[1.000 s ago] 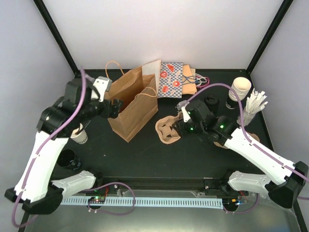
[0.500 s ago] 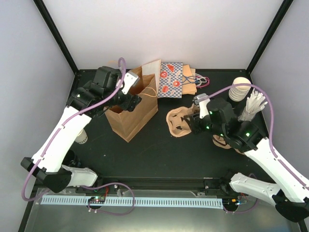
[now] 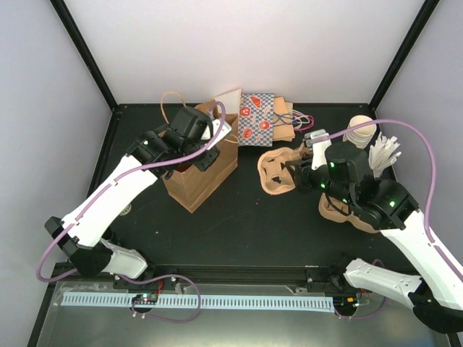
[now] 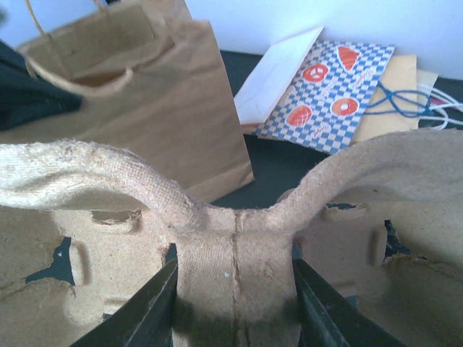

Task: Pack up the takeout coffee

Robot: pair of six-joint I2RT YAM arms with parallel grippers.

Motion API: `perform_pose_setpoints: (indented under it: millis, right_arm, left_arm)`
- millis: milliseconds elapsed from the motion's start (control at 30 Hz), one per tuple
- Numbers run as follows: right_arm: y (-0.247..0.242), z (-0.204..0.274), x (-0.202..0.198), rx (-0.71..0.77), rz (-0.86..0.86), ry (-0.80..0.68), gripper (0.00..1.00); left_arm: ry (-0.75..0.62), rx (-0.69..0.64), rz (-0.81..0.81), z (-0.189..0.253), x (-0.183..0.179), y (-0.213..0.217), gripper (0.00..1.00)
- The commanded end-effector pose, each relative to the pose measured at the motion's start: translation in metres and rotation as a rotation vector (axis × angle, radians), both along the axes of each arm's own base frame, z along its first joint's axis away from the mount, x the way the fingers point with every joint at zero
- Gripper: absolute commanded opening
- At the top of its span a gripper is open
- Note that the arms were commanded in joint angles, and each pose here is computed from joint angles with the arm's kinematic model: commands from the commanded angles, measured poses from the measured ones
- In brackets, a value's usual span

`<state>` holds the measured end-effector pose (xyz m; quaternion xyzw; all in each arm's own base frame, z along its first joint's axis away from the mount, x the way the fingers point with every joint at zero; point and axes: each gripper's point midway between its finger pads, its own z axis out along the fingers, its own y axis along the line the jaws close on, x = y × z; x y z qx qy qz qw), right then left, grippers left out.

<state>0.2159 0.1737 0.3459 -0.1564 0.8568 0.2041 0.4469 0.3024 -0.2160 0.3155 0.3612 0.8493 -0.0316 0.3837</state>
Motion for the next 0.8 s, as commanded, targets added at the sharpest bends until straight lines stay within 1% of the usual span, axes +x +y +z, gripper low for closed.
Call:
perform_pose_setpoints:
  millis: [0, 167, 367, 500, 567, 600, 700, 767]
  right_arm:
    - [-0.009, 0.024, 0.006, 0.005, -0.048, -0.049, 0.38]
    - [-0.003, 0.035, 0.009, 0.034, -0.047, -0.046, 0.38]
    - [-0.004, 0.044, 0.015, 0.045, -0.082, -0.039, 0.38]
    - [-0.01, 0.041, 0.018, 0.034, -0.117, -0.041, 0.38]
    - [-0.012, 0.039, 0.018, 0.033, -0.126, -0.04, 0.38]
    - [-0.012, 0.039, 0.018, 0.034, -0.128, -0.039, 0.38]
    - [-0.014, 0.037, 0.018, 0.033, -0.132, -0.041, 0.38]
    - [-0.015, 0.036, 0.017, 0.027, -0.134, -0.044, 0.38]
  left_arm:
    - [-0.061, 0.107, 0.005, 0.003, -0.011, 0.0, 0.02]
    - [-0.03, 0.063, -0.029, 0.004, -0.032, -0.011, 0.02]
    - [0.035, -0.026, -0.143, 0.005, -0.07, -0.03, 0.02]
    - [0.064, -0.126, -0.21, 0.02, -0.096, -0.036, 0.02]
    - [0.078, -0.182, -0.251, 0.027, -0.108, -0.039, 0.05]
    - [0.08, -0.21, -0.266, 0.031, -0.113, -0.04, 0.1]
    - [0.082, -0.291, -0.299, 0.044, -0.126, -0.041, 0.42]
    - [0.051, -0.34, -0.26, 0.059, -0.126, -0.033, 0.6]
